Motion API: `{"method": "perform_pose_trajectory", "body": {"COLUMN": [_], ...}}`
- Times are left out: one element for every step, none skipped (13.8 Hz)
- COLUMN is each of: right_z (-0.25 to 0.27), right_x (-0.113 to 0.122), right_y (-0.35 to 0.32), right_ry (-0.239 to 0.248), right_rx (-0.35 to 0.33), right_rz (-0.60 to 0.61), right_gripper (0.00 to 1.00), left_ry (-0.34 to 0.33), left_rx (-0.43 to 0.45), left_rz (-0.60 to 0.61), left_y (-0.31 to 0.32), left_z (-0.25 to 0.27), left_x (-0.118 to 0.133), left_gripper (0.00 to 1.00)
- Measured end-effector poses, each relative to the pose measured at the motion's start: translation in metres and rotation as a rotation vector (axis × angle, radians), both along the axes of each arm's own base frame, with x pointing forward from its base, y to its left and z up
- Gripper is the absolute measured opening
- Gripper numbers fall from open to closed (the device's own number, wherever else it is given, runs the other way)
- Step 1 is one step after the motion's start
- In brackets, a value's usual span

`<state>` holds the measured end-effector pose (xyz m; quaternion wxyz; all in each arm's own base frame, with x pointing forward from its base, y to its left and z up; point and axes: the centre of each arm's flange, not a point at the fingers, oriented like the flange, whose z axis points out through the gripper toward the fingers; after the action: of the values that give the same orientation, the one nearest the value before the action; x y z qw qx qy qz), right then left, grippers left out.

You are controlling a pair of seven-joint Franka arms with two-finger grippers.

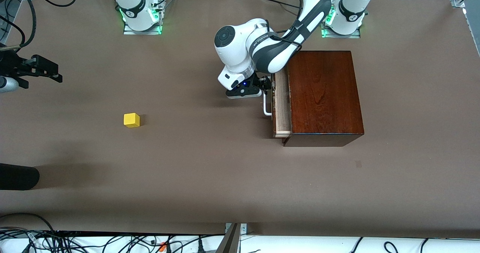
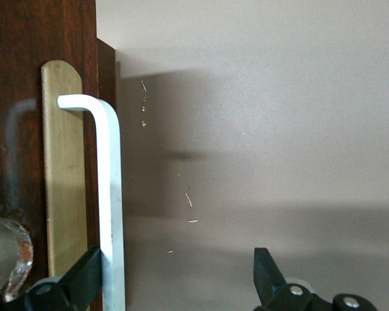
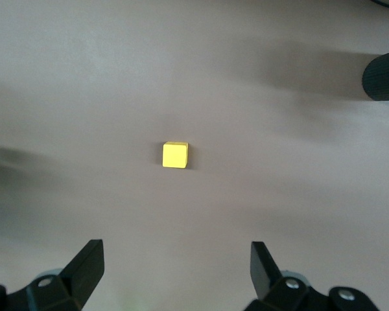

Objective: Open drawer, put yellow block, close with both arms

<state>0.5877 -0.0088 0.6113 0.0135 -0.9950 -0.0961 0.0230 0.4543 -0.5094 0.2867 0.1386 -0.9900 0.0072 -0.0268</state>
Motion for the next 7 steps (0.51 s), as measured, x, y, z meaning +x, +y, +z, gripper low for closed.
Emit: {"method": "perform_pose_trajectory", "body": {"right_z": [0.0,0.0,0.0,0.0,0.0,0.0,0.0], "right_x": [0.0,0.0,0.0,0.0,0.0,0.0,0.0], "right_y": [0.0,0.0,0.0,0.0,0.0,0.0,0.0], "right_ry": [0.0,0.0,0.0,0.0,0.0,0.0,0.0], "right_rx": [0.0,0.0,0.0,0.0,0.0,0.0,0.0], "right_rz": [0.0,0.0,0.0,0.0,0.0,0.0,-0.001], "right_gripper": [1.0,1.0,1.0,1.0,1.0,1.0,1.0], "left_ry": [0.001,0.001,0.001,0.002,0.003,0.004,0.004], "left_rx": [-0.002,-0.004,-0.006,-0.01,-0.016,-0.023,-0.026], "left_rz": [0.002,0.003,0.003,0.004,0.005,0.006,0.005], "left_y": [-0.001,-0.001,-0.002,-0.004,-0.006,-0.009,-0.011], "left_z": [0.0,0.001,0.001,0.001,0.001,0.002,0.002], "left_x": [0.0,0.0,0.0,0.0,0.0,0.001,0.001], "left_gripper": [1.0,1.0,1.0,1.0,1.0,1.0,1.0]}}
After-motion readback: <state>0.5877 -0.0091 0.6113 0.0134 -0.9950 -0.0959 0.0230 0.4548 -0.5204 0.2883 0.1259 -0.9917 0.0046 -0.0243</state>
